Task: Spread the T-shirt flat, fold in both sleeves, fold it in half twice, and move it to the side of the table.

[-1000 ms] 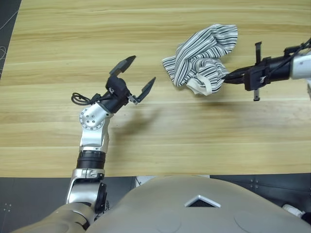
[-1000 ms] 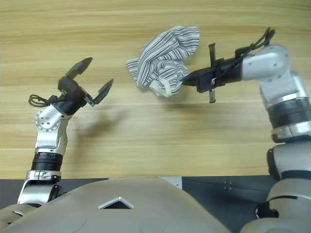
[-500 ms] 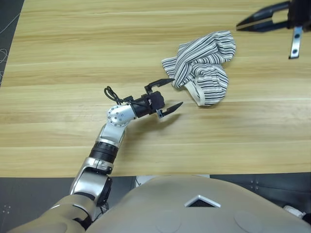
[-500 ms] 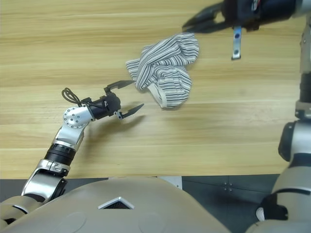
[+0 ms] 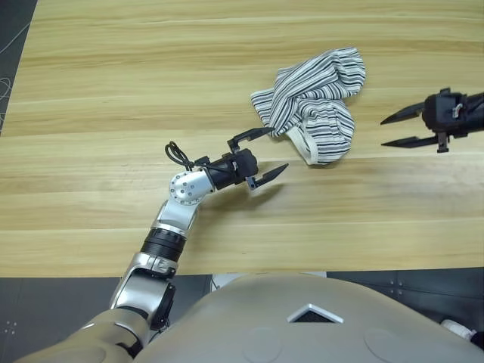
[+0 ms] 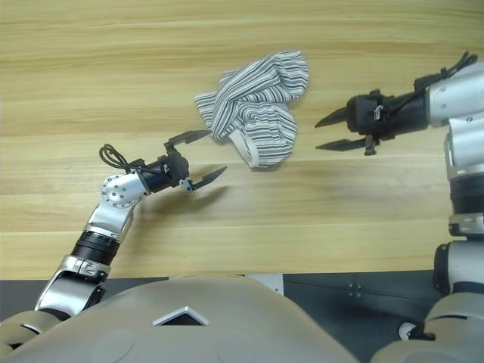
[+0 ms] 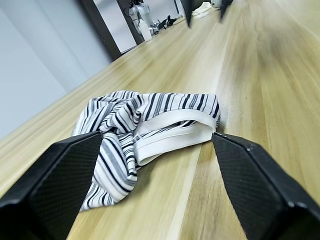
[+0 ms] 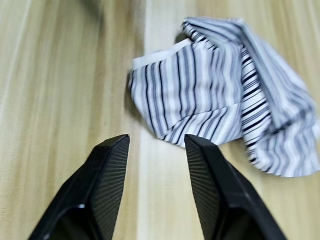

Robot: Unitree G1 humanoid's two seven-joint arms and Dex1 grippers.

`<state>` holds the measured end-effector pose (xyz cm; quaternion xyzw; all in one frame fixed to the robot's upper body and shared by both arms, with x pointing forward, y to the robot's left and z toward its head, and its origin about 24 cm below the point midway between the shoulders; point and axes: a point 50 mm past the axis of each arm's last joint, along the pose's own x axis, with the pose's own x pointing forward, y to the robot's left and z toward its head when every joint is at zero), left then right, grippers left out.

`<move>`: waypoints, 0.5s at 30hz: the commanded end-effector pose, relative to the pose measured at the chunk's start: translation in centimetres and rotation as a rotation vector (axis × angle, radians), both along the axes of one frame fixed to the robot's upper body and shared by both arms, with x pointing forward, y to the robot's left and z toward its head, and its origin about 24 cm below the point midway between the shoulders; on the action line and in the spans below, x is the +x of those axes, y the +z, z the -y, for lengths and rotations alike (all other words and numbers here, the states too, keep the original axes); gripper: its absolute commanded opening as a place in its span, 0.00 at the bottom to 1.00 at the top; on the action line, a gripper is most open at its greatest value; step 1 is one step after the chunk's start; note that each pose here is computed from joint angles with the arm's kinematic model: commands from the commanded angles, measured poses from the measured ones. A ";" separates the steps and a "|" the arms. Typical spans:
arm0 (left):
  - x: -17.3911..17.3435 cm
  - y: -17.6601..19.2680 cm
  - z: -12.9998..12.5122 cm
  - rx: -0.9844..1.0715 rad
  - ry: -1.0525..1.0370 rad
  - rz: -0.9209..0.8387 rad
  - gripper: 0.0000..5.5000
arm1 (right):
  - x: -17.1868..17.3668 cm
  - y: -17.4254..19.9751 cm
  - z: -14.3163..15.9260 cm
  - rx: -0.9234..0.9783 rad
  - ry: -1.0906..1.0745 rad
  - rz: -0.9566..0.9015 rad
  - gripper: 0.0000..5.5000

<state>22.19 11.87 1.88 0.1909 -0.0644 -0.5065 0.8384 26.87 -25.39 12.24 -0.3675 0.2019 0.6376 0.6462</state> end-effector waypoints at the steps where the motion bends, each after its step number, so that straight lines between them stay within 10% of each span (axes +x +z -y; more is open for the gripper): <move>1: -0.3 0.4 -1.2 0.015 0.023 0.008 0.74 | -0.8 -1.9 -0.5 0.008 -0.009 -0.019 0.54; 15: -1.4 0.8 -2.8 0.026 0.047 -0.007 0.74 | -1.5 -10.0 -4.9 0.105 0.079 0.526 0.67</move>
